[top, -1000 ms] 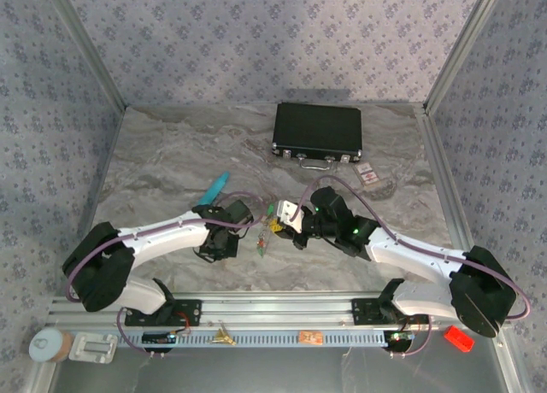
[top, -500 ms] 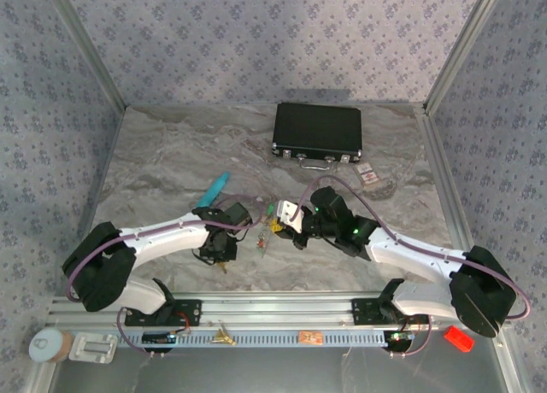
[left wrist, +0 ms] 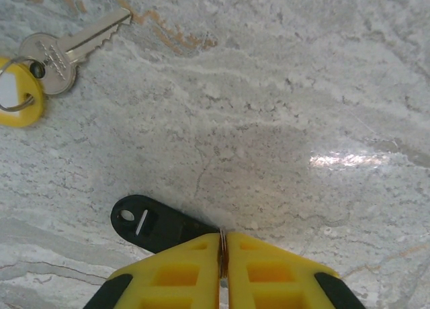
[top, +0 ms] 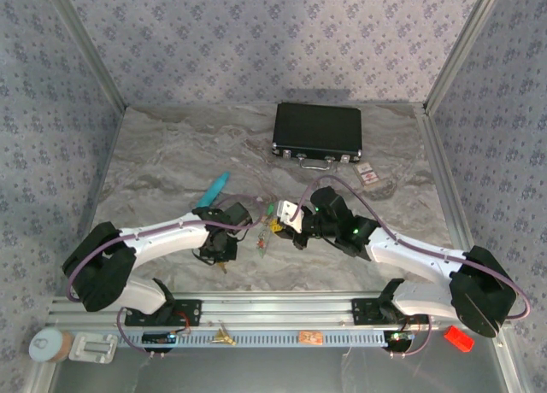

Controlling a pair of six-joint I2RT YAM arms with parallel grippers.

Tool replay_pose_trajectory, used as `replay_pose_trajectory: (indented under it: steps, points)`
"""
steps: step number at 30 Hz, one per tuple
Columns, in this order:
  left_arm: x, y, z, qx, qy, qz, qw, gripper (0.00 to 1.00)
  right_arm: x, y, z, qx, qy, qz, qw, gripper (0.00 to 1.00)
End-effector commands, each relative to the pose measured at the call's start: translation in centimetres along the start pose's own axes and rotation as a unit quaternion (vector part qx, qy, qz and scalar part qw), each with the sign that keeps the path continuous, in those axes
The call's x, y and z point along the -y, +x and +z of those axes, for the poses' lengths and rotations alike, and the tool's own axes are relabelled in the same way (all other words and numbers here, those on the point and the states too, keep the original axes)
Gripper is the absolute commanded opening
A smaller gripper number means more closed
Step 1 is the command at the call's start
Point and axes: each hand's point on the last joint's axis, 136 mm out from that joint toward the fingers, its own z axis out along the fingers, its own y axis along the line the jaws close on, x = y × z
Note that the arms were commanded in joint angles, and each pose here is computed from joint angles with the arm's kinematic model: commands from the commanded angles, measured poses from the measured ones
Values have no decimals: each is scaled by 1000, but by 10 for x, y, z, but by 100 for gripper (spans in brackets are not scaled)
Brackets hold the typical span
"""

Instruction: Put the keys on the keyring

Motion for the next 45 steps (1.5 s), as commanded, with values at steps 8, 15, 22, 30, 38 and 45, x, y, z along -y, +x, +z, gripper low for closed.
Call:
replay_pose_trajectory:
  steps: [8, 15, 22, 30, 38, 45]
  points:
    - [-8, 6, 3, -16, -18, -7, 1000, 12, -3, -9, -2, 7, -9, -5, 1000, 0]
    - [-7, 7, 3, -18, -17, -7, 1000, 10, -3, -9, -2, 6, -9, -5, 1000, 0]
    - [-9, 7, 1, -17, -18, -7, 1000, 5, -4, -9, -2, 6, -9, -6, 1000, 0]
    - [-11, -22, -40, 79, -3, 22, 997, 0, -2, -8, -1, 5, -8, -4, 1000, 0]
    - [1, -55, -100, 274, 91, 125, 949, 0, -4, -10, 2, 3, -18, 4, 1000, 0]
    - [7, -61, -147, 415, 135, 220, 872, 0, -2, -16, 6, -2, -29, 10, 1000, 0]
